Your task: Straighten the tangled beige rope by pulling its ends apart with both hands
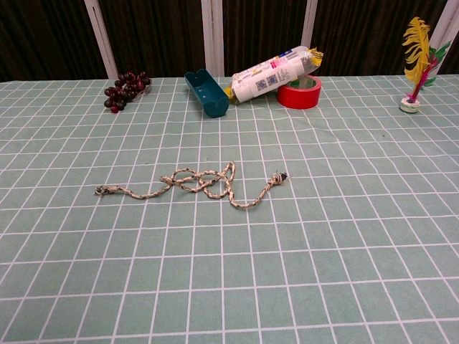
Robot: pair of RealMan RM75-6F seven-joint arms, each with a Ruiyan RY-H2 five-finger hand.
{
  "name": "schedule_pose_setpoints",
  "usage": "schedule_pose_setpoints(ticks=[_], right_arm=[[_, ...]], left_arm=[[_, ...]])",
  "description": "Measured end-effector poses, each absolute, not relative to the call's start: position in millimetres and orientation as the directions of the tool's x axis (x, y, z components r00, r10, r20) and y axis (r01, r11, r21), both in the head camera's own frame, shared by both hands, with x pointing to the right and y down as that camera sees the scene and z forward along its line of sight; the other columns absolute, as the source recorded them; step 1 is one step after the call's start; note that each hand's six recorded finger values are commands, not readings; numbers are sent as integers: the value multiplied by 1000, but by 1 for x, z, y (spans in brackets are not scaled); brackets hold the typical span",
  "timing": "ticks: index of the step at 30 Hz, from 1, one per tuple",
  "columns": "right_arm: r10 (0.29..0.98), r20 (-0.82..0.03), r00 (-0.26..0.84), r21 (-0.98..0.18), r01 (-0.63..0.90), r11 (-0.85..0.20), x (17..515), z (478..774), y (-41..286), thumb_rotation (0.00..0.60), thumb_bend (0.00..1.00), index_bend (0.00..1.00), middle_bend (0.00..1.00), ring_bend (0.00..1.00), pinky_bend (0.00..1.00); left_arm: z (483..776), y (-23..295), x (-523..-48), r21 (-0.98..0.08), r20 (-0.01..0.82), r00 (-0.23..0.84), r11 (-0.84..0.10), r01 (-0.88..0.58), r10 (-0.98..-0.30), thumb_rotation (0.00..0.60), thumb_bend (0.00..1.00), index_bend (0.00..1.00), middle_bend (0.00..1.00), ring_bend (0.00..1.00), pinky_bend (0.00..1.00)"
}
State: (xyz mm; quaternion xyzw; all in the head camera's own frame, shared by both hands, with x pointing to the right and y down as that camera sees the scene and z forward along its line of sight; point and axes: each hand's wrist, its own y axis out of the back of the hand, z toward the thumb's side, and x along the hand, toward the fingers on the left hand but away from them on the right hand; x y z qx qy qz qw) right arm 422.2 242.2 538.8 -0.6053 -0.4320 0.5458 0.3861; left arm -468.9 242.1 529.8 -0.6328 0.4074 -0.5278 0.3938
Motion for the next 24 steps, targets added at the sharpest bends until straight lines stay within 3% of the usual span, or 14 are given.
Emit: schedule_pose_setpoints(ticks=[10, 19, 24], right_arm=[[941, -336, 41, -932, 127, -339, 418, 539, 243, 600, 406, 0, 0, 0, 0], [917, -376, 136, -899, 187, -396, 395, 545, 234, 600, 406, 6, 0, 0, 0], [901, -378, 215, -863, 270, -426, 363, 548, 211, 600, 406, 134, 16, 0, 0]], left_arm=[[529, 242, -470, -930, 344, 105, -354, -100, -933, 600, 51, 62, 0, 0, 0], [530, 241, -469, -930, 343, 109, -354, -102, -933, 600, 51, 62, 0, 0, 0], [529, 240, -468, -933, 335, 109, -346, -104, -936, 600, 51, 61, 0, 0, 0]])
